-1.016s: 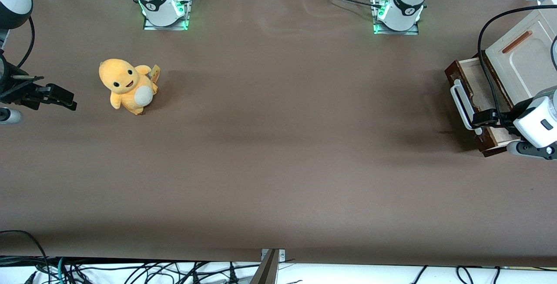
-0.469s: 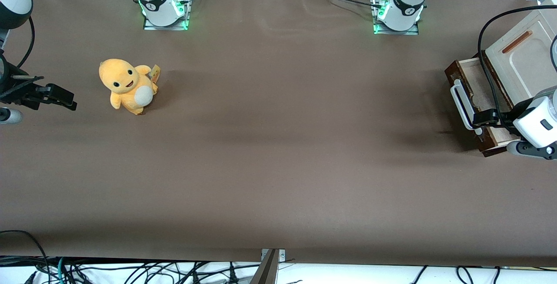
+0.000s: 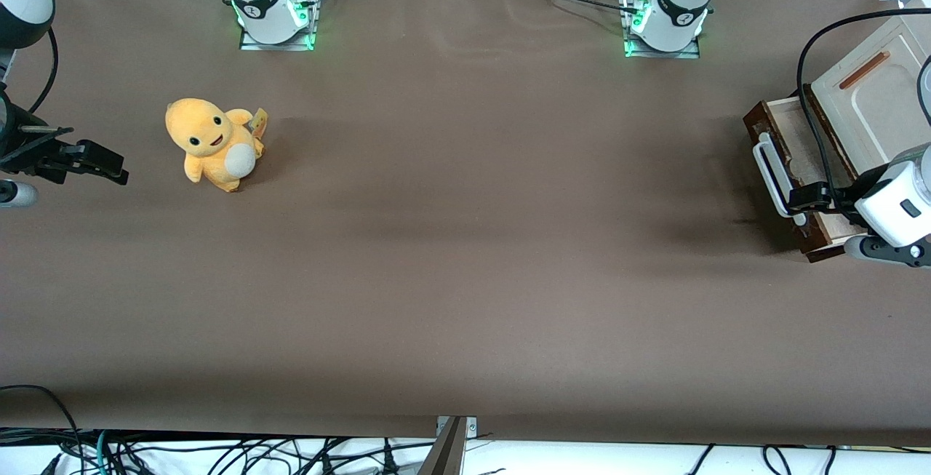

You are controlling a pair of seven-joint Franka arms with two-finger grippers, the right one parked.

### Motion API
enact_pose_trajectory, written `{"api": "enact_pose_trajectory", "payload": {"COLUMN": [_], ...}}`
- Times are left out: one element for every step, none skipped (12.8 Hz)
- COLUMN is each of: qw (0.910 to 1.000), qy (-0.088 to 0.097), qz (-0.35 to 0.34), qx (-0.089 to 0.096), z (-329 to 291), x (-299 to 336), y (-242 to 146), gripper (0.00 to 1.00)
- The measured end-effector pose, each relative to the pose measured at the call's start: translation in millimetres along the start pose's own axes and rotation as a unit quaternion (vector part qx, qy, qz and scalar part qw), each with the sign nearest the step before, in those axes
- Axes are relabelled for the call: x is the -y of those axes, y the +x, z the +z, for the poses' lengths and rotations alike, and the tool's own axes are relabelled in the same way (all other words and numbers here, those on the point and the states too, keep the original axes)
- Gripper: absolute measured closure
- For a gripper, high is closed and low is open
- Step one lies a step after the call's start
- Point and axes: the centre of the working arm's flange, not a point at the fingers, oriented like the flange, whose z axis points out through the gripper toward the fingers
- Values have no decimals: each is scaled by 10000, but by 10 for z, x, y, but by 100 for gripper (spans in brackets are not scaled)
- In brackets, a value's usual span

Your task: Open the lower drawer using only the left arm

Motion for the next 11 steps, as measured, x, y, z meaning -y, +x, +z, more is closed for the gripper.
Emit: {"api": "enact_pose_trajectory", "payload": {"qw": [10000, 10000, 10000, 10000, 9999, 9998, 9998, 9996, 9995, 9995, 9995], "qy": [-23, -49, -57, -62, -99, -171, -217, -261, -308, -321, -321], "qz": [1, 2, 5, 8, 11, 12, 14, 17, 20, 21, 20], "qx": [-4, -9, -10, -11, -19, -32, -40, -48, -57, -60, -60], "z": [0, 0, 0, 0, -1, -2, -2, -3, -3, -4, -4], "x": [-3, -7, -9, -10, -15, -27, -36, -45, -56, -58, -57], "y": [1, 1, 2, 2, 3, 4, 6, 8, 9, 10, 9], "gripper": [0, 0, 0, 0, 0, 0, 0, 0, 0, 0, 0]}}
